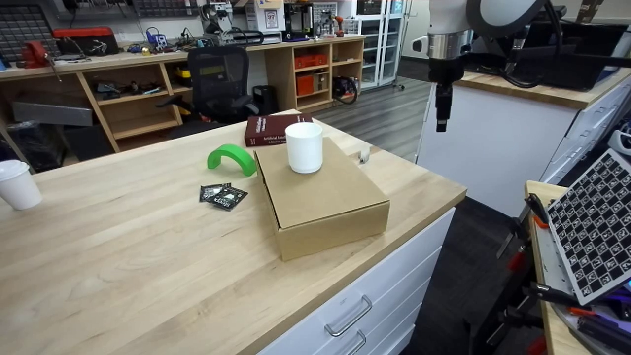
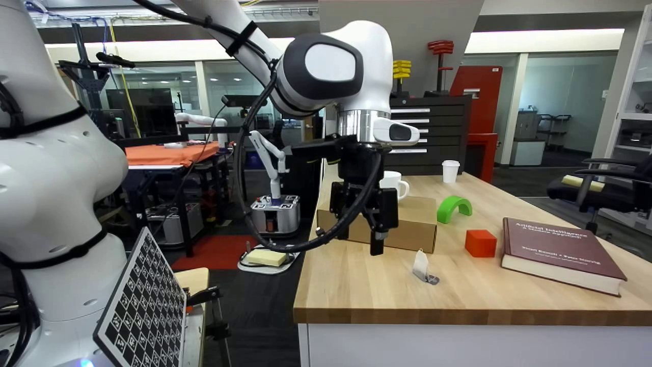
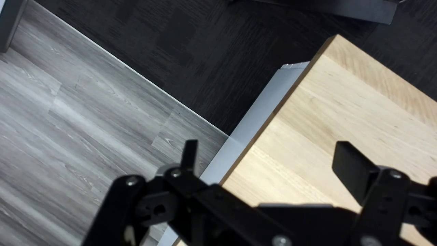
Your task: Put the tea bag into the coffee mug.
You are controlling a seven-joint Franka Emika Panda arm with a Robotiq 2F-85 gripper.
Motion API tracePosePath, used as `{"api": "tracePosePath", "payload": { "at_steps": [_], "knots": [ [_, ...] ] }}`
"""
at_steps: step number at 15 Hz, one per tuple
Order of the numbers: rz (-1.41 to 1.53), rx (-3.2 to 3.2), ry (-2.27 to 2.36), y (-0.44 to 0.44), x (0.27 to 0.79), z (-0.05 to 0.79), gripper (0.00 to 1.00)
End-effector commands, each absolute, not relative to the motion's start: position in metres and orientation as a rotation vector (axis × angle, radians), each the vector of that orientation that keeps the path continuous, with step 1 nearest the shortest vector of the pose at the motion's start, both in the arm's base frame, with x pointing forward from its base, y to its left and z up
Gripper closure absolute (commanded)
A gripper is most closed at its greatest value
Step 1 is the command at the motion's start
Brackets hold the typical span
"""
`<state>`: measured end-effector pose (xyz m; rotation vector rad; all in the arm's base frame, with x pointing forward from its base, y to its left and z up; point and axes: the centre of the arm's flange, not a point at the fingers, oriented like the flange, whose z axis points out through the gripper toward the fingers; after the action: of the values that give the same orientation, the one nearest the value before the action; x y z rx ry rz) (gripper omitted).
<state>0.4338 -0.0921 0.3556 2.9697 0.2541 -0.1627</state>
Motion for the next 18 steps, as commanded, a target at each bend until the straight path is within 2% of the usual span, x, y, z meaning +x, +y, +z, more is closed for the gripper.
{"api": "tracePosePath", "payload": {
  "at_steps": [1, 7, 18],
  "knots": [
    [-0.113, 2.941, 0.255, -0.097, 0.464, 0.360, 0.00],
    [-0.063, 2.944, 0.301, -0.113, 0.491, 0.383, 0.00],
    [-0.267, 2.883, 0.685, -0.125, 0.517, 0.375, 0.00]
  ]
}}
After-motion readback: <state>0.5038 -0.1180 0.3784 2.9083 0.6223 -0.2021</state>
